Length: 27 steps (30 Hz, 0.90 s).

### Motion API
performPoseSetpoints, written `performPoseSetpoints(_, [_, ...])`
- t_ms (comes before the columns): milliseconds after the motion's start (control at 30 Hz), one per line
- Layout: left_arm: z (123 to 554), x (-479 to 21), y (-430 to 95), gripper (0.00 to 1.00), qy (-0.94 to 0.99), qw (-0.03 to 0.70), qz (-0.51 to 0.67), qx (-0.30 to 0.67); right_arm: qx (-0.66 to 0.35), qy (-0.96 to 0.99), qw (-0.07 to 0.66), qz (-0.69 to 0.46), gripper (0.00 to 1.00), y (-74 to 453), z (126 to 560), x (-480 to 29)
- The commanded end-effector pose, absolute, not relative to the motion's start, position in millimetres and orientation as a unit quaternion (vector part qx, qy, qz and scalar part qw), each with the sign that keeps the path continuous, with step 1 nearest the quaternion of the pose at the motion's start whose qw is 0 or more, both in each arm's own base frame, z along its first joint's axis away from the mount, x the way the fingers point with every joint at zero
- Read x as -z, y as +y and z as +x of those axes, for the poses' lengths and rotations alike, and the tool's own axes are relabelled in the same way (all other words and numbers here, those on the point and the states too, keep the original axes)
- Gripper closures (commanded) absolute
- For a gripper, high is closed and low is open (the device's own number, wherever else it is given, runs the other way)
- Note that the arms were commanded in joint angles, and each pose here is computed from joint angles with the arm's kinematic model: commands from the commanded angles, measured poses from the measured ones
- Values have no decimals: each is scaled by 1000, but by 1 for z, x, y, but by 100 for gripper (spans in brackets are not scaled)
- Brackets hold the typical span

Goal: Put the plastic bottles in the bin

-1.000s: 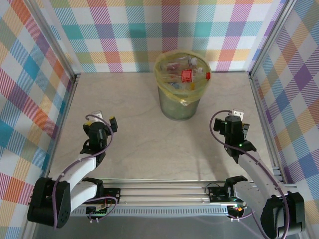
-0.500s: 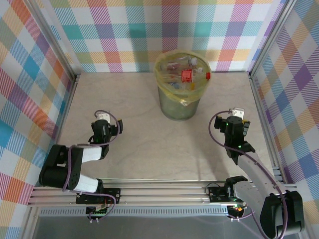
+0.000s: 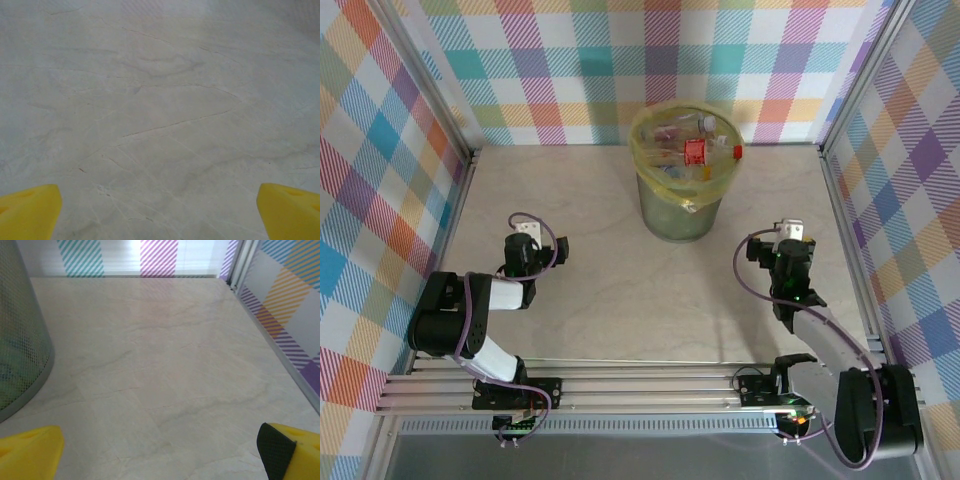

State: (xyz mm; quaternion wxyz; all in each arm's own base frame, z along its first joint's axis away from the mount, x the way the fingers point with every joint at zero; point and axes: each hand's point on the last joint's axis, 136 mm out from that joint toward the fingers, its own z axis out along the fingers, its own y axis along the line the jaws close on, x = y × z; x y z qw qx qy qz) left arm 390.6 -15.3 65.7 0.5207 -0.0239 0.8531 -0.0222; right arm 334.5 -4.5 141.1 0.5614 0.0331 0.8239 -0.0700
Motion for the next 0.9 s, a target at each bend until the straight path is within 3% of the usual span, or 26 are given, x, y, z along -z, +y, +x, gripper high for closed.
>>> performPoseSetpoints(0, [400, -78, -17, 0, 841, 539, -22, 34, 43, 799, 600, -1, 0, 8, 350, -153])
performPoseSetpoints(400, [400, -79, -17, 0, 841, 540, -22, 34, 14, 822, 569, -35, 0, 12, 374, -117])
performPoseSetpoints(867, [400, -79, -16, 0, 841, 540, -23, 33, -84, 810, 579, -49, 0, 34, 380, -121])
